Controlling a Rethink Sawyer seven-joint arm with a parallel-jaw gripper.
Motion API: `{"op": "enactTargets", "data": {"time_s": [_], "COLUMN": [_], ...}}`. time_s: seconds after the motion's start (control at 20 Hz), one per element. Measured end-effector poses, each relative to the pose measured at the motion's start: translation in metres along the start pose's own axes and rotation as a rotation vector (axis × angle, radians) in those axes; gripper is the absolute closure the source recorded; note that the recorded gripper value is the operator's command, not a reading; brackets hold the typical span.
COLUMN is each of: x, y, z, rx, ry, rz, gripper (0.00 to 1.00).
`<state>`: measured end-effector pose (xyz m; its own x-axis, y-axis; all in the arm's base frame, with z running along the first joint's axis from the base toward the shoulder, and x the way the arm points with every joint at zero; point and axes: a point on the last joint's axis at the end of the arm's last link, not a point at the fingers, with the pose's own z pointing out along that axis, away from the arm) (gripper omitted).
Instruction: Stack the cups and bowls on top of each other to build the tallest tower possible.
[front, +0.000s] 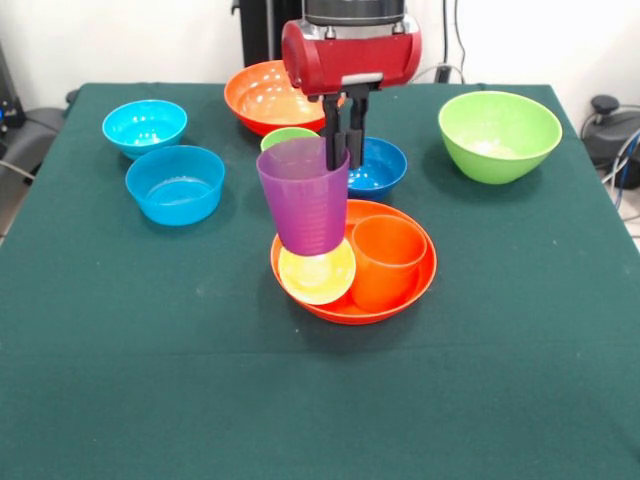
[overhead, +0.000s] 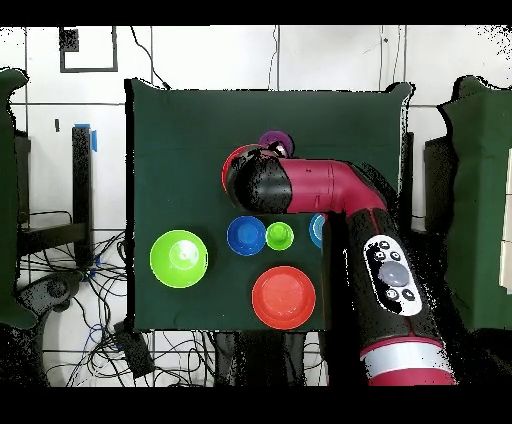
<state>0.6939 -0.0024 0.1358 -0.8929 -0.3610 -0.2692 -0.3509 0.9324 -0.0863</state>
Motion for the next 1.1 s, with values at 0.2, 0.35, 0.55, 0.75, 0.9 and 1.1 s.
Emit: {"op": "enactTargets", "data": {"time_s": [0.2, 0.35, 0.55, 0.75, 0.9, 1.1], "x": [0.010, 0.020, 0.030, 0.043, 0.051, 0.061], "y": [0.003, 0.002, 0.003, 0.007, 0.010, 0.014], "z": [-0.002, 0.000, 0.001, 0.003, 0.005, 0.006], "rx": [-0.003, -0.007, -0.014, -0.021, -0.023, -0.022], "ry": [0.018, 0.036, 0.057, 0.082, 0.099, 0.121], "rz": [0.005, 0.017, 0.035, 0.048, 0.058, 0.069], "gripper": [1.00, 1.00, 1.00, 1.00, 1.00, 1.00]}}
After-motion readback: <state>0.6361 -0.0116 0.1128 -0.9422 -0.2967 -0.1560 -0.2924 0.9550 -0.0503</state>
